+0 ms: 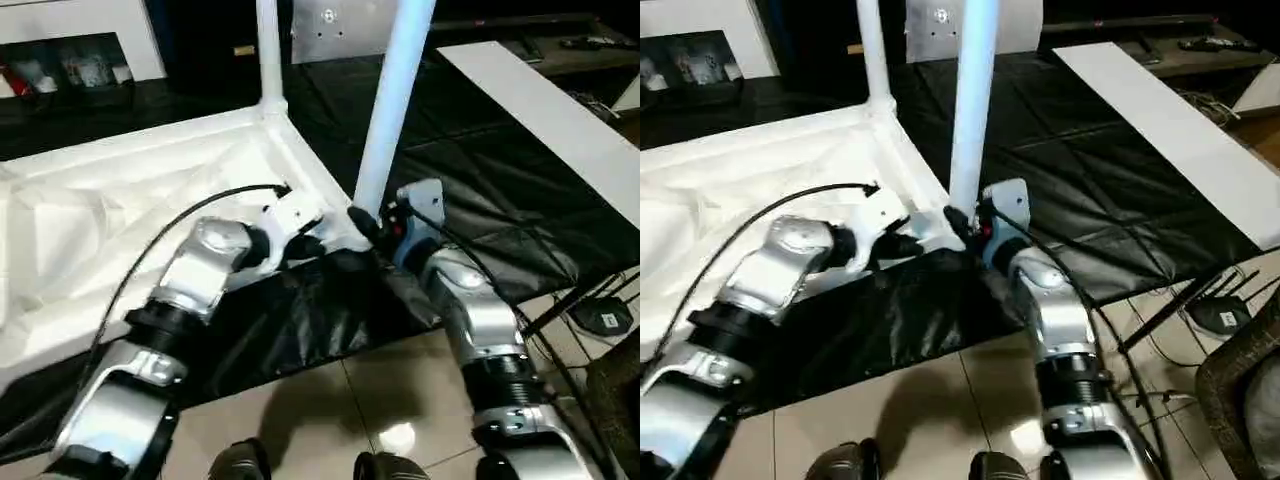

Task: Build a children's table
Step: Rotate leg to tighten

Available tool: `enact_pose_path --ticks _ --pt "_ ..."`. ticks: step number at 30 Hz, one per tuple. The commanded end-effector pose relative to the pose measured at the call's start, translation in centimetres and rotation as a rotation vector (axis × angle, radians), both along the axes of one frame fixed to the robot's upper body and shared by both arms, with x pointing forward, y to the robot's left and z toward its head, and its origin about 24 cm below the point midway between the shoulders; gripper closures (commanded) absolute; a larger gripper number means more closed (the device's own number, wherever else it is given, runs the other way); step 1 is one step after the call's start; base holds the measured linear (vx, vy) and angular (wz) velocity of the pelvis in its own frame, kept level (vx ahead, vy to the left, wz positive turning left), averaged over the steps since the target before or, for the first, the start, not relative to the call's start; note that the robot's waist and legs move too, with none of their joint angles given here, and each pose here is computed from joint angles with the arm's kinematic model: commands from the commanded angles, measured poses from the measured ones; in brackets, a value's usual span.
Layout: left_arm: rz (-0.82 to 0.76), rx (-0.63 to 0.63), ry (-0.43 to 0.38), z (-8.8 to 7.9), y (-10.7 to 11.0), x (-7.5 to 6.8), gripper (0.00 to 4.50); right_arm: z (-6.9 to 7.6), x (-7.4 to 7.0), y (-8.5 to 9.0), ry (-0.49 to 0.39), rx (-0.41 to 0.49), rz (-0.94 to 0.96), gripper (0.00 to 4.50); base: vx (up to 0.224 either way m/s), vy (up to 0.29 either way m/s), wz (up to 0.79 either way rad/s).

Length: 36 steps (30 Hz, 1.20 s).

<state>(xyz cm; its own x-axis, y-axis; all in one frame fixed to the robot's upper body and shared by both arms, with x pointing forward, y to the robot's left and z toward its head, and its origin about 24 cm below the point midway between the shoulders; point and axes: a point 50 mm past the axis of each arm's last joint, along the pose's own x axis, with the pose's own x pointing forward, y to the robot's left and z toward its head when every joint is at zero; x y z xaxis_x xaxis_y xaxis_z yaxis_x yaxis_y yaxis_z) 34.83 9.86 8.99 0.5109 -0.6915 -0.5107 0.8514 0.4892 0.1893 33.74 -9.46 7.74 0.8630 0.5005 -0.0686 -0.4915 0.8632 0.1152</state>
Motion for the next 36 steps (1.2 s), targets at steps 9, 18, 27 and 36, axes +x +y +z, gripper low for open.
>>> enact_pose_path --ticks 9,18,27,36 --pt "-0.114 -0.028 -0.088 1.4 -0.7 -0.5 4.50 0.1 -1.3 0.1 -0.074 -0.040 0.328 0.94 0.000 0.000 0.00" --pt "-0.303 -0.006 -0.086 1.3 1.4 -1.8 4.50 1.1 -1.5 -3.9 -0.098 -0.172 0.588 0.50 0.000 0.000 0.00" --pt "-0.486 0.108 -0.030 0.8 2.9 -3.0 4.50 1.4 -1.7 -4.9 -0.095 -0.240 0.781 0.50 0.000 0.000 0.00" --pt "-0.594 0.141 -0.003 1.1 3.5 -3.5 4.50 1.5 -1.8 -5.1 -0.058 -0.227 0.922 0.87 0.000 0.000 0.00"
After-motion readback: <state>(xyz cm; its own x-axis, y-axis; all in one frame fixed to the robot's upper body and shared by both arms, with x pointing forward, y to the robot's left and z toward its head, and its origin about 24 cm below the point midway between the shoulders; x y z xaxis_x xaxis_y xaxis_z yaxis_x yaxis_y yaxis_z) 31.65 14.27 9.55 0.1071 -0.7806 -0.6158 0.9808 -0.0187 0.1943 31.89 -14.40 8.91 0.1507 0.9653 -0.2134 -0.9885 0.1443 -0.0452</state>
